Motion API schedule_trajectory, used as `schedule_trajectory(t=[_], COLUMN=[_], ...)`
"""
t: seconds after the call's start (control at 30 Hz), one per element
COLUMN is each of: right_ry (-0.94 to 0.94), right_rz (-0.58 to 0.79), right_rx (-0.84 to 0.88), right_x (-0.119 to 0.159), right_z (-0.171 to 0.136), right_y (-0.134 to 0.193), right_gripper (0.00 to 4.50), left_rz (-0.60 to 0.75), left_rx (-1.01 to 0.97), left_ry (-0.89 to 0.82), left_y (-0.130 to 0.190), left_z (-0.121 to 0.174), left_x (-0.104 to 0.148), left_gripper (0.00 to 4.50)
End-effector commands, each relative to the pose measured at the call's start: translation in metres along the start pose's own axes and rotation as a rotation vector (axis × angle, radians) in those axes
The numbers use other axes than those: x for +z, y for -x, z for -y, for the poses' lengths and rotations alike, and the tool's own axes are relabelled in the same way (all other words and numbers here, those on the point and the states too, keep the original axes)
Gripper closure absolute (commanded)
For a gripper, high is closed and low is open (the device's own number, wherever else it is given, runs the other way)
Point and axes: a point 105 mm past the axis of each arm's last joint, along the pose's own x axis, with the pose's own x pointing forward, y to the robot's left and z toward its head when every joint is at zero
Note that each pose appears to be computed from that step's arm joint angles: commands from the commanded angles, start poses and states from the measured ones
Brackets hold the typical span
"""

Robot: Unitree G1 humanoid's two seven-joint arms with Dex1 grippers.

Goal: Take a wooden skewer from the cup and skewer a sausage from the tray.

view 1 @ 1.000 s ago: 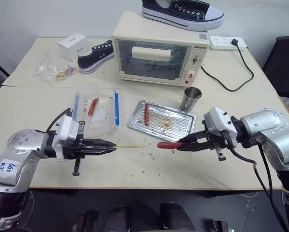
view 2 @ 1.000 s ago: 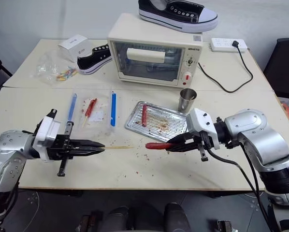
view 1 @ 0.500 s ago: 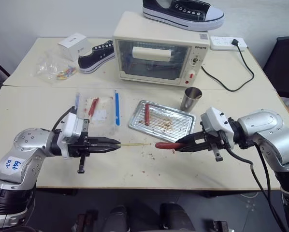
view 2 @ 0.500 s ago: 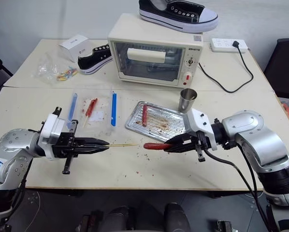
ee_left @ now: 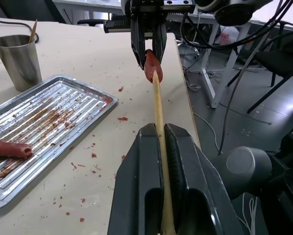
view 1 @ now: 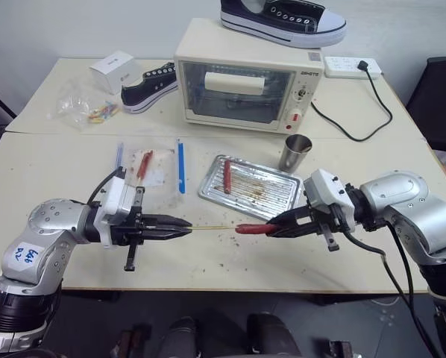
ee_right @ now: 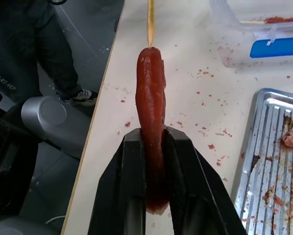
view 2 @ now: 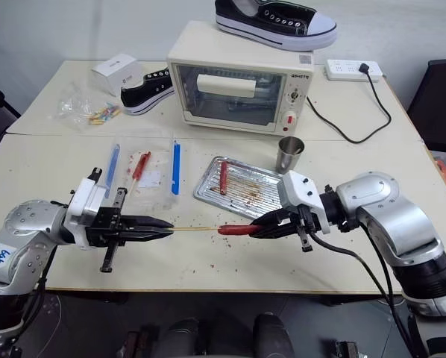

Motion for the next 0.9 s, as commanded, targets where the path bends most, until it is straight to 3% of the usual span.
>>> schedule_trajectory(t=[0.03, 0.5, 0.9], right_ry=[0.034, 0.021, 0.016], right_rz=[0.018, 0.014, 0.013], right_rx=[0.012, -0.007, -0.011], right_x=[0.009, 0.004, 0.005], right_z=[-0.001, 0.000, 0.001], right_y=[-0.001, 0.009, 0.008], right_gripper=[3.98, 3.98, 3.98], left_rz=[0.017, -0.008, 0.013], left_rx=[-0.015, 0.029, -0.011], left_ry=[-0.022, 0.001, 0.013], left_y=[-0.004, 0.011, -0.001], left_z=[0.002, -0.006, -0.002], left_x=[0.005, 0.002, -0.002], left_gripper=[4.50, 4.50, 4.50])
